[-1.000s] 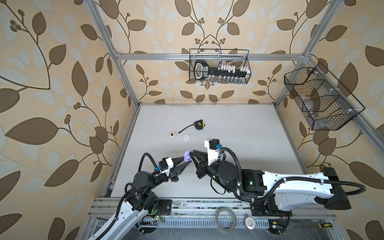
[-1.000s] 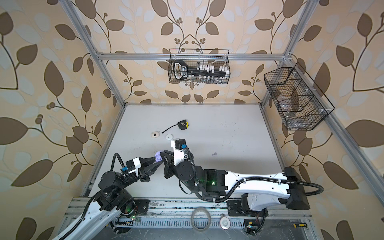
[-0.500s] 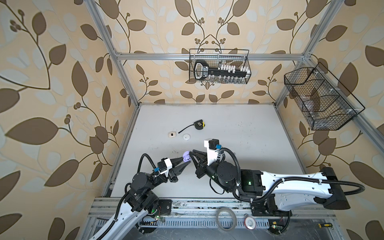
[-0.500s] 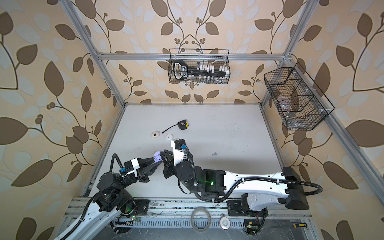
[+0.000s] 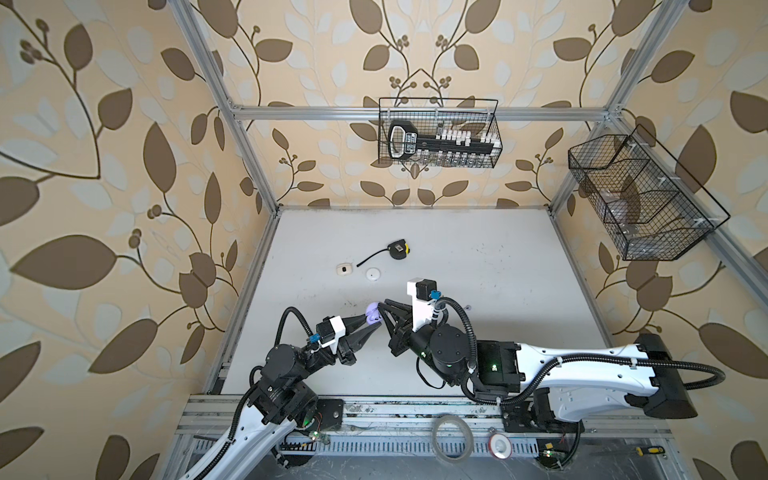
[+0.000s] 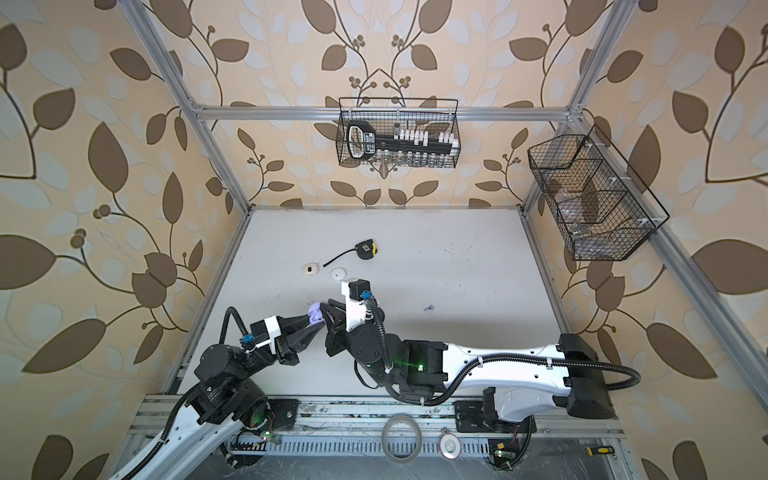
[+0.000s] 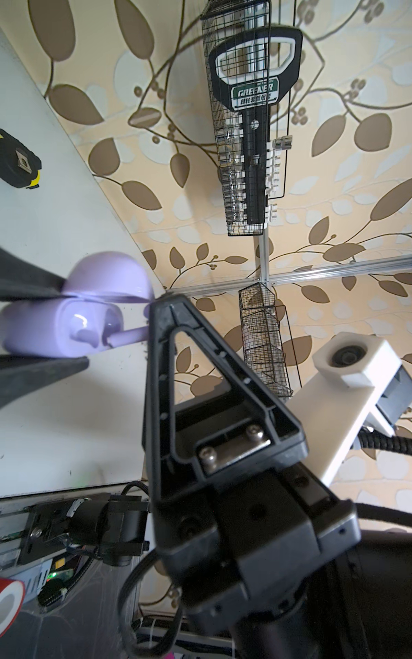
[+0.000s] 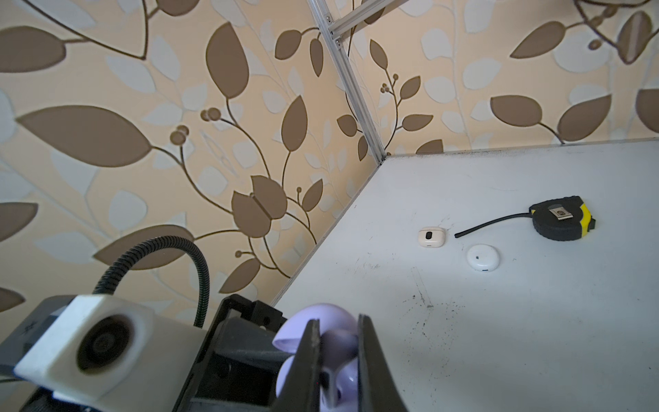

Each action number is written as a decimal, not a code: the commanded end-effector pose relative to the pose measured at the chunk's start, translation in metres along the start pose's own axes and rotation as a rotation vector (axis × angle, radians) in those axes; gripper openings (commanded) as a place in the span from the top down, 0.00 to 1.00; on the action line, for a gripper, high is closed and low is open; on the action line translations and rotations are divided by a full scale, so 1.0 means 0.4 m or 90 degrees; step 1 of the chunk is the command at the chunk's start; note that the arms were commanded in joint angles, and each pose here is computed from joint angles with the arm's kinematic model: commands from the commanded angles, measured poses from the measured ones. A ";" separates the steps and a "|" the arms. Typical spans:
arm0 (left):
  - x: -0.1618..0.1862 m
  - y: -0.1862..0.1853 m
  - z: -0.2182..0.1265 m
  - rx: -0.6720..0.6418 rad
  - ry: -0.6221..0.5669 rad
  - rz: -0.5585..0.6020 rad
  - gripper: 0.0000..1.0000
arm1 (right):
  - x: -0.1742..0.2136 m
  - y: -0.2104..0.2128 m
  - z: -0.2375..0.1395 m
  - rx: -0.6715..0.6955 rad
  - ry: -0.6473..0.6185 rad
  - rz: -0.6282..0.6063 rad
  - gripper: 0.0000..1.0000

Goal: Insert the wireless bluetooth earbuds into the charging case
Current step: 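Lower the earbud into the open case slot and open the right gripper, then withdraw the right gripper and move it over the remaining purple earbud, then lower the right gripper and close it on the second purple earbud, then lift the second earbud and carry it to the case in the left gripper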

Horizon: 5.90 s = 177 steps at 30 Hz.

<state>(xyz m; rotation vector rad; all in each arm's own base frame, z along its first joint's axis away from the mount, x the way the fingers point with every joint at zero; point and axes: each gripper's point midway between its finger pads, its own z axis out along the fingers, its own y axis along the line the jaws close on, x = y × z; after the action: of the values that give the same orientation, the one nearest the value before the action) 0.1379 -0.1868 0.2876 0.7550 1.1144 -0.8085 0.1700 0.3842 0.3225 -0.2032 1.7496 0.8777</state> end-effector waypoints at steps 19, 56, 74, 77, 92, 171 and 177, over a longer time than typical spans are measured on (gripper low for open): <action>-0.075 -0.015 -0.012 0.011 -0.065 0.017 1.00 | 0.101 0.004 0.003 -0.006 0.022 -0.080 0.99; -0.059 -0.011 -0.004 0.011 -0.030 0.020 1.00 | 0.065 -0.640 -0.147 0.302 0.162 0.119 0.46; -0.047 -0.003 -0.005 -0.002 -0.019 0.022 1.00 | 0.315 -0.875 -0.072 0.419 0.324 0.170 0.37; -0.043 0.002 -0.005 -0.009 -0.017 0.025 1.00 | 0.327 -0.893 -0.069 0.438 0.333 0.159 0.37; -0.045 0.000 -0.010 -0.009 -0.019 0.026 1.00 | 0.367 -0.954 -0.041 0.506 0.392 0.093 0.40; -0.039 0.017 0.012 -0.020 -0.014 -0.001 1.00 | -0.008 -0.586 -0.084 0.427 0.189 -0.090 0.91; -0.028 0.016 0.064 0.017 -0.017 -0.043 1.00 | -0.131 -0.466 -0.140 0.370 0.058 -0.088 0.92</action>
<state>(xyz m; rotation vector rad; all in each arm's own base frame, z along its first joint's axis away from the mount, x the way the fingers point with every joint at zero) 0.1599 -0.1992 0.2664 0.7463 1.2438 -0.8309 0.2515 0.2122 0.2581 -0.0529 2.0751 0.2578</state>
